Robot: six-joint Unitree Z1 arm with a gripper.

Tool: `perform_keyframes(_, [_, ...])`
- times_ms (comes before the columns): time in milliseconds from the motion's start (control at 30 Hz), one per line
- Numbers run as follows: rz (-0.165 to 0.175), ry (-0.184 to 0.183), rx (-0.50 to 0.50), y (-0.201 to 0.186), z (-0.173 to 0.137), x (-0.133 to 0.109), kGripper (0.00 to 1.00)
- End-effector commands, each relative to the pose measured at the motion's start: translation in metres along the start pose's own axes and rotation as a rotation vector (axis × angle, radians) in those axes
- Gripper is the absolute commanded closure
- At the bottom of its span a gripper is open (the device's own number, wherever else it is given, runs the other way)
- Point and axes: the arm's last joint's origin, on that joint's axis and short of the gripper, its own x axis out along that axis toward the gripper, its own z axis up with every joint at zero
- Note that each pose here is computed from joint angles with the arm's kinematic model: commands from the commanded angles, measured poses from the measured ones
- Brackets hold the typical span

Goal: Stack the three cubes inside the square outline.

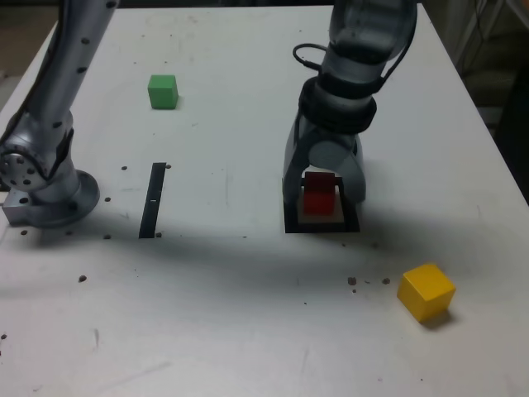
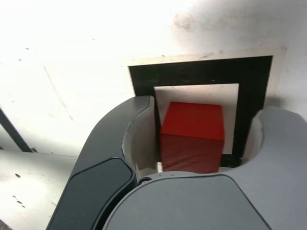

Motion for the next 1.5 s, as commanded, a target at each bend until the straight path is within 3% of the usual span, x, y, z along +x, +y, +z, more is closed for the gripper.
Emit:
perform_keyframes(0, [0.013, -0.011, -0.005, 0.001, -0.009, -0.009, 0.01])
perform_keyframes(333, [0.061, -0.034, -0.043, 0.013, -0.056, -0.035, 0.01])
perform_keyframes(900, [0.077, -0.009, -0.108, 0.04, -0.121, -0.04, 0.0])
perform_keyframes(1200, [0.069, -0.033, -0.09, 0.028, -0.127, -0.057, 0.0])
perform_keyframes(1467, [0.083, -0.05, -0.044, -0.001, -0.105, -0.078, 0.0])
